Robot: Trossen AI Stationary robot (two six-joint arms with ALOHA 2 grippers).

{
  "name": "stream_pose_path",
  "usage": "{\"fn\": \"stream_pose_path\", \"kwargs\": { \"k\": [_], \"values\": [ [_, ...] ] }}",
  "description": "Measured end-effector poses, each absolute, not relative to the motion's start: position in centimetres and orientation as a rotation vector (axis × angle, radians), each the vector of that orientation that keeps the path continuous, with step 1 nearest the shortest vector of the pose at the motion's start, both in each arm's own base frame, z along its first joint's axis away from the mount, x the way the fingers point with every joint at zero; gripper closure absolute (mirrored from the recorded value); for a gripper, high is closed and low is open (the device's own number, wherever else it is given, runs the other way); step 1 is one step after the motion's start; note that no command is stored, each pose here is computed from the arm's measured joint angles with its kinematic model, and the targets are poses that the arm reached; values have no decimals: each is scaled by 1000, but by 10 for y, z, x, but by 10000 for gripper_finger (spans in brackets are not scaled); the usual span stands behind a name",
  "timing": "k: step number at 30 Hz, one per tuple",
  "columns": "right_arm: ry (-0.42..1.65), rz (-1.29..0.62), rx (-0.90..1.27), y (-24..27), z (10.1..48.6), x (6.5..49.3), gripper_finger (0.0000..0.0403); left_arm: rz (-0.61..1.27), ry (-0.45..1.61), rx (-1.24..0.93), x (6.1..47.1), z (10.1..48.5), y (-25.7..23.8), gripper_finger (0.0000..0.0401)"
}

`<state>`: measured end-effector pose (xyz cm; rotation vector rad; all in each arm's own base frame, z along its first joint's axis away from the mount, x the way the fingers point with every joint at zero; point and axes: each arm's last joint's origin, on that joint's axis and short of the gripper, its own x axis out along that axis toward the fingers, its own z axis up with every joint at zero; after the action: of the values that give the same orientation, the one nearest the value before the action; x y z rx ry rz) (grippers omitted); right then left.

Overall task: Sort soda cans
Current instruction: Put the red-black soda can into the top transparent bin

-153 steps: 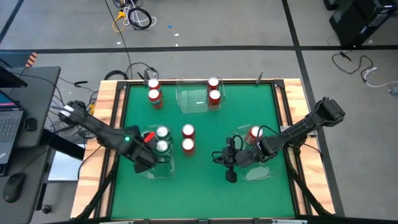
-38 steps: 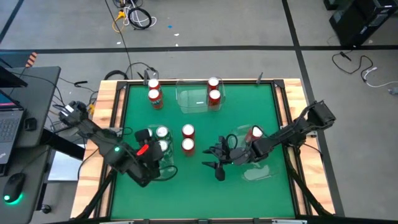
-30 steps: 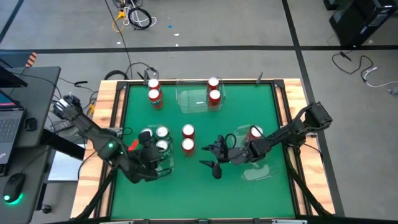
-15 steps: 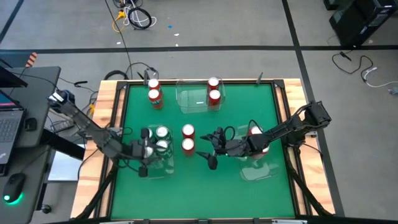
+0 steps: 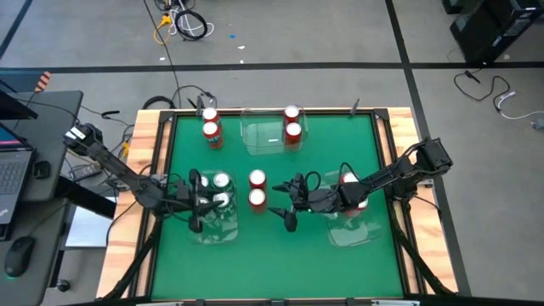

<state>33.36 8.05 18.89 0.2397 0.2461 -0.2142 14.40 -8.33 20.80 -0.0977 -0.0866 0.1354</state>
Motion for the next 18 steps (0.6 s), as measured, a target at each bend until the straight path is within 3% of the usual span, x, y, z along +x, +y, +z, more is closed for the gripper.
{"fn": "stream_pose_path", "kwargs": {
  "k": [18],
  "values": [
    [269,-230,220,75,208,348,52,252,-67,50,143,208,-80,254]
  ]
}}
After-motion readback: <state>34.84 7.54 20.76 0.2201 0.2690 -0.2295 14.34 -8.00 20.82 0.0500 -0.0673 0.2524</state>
